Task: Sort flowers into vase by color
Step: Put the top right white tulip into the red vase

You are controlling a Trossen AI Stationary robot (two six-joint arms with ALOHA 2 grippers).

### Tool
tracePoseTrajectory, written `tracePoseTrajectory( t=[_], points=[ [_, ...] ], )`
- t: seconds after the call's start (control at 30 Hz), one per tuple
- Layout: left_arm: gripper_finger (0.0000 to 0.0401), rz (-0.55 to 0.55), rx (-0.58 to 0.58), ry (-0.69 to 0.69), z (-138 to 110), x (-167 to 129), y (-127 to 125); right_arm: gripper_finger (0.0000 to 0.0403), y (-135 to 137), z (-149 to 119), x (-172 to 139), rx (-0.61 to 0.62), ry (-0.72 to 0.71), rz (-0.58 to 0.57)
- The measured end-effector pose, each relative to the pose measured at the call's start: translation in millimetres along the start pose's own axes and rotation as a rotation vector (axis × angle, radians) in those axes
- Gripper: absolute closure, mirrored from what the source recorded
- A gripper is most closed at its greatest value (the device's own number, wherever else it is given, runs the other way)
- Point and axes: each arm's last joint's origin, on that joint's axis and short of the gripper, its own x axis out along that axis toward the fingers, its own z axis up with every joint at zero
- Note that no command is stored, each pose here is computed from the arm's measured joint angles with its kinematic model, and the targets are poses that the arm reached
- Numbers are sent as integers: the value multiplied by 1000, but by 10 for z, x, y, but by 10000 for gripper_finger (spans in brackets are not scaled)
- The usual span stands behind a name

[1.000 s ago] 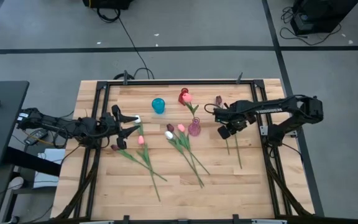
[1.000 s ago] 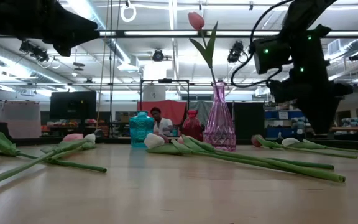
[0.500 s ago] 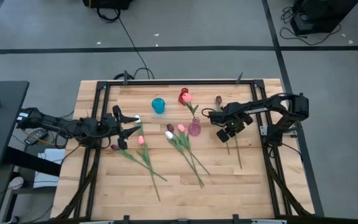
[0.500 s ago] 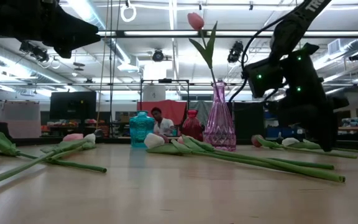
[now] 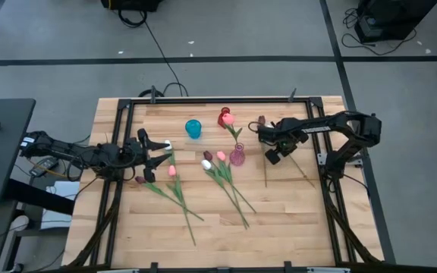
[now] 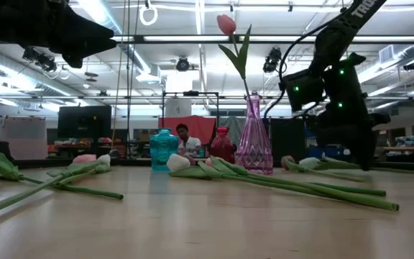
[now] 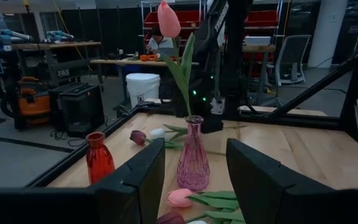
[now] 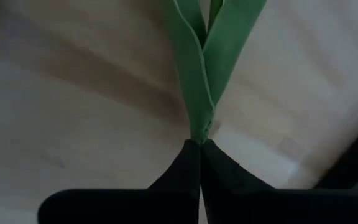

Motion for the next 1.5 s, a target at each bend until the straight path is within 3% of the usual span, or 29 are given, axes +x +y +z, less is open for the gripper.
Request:
tracePoseTrajectory(
  t=[0.33,0.67,0.87,1.07,1.5],
  points=[
    [225,0,-14,-24,26,0,0,395,-166,209,-534,-50,-363,124],
    [225,0,-47,-33,34,0,0,394,-198,701,-1238,-212,-1158,454],
    [225,0,-49,-33,35,-1,0,394,-268,960,-1455,-201,-1491,663],
    [225,0,-49,-33,34,0,0,394,-241,1124,-1420,-195,-1618,677],
    [225,0,-64,-27,28,0,0,394,-386,1193,-1538,-200,-1653,685]
  ],
)
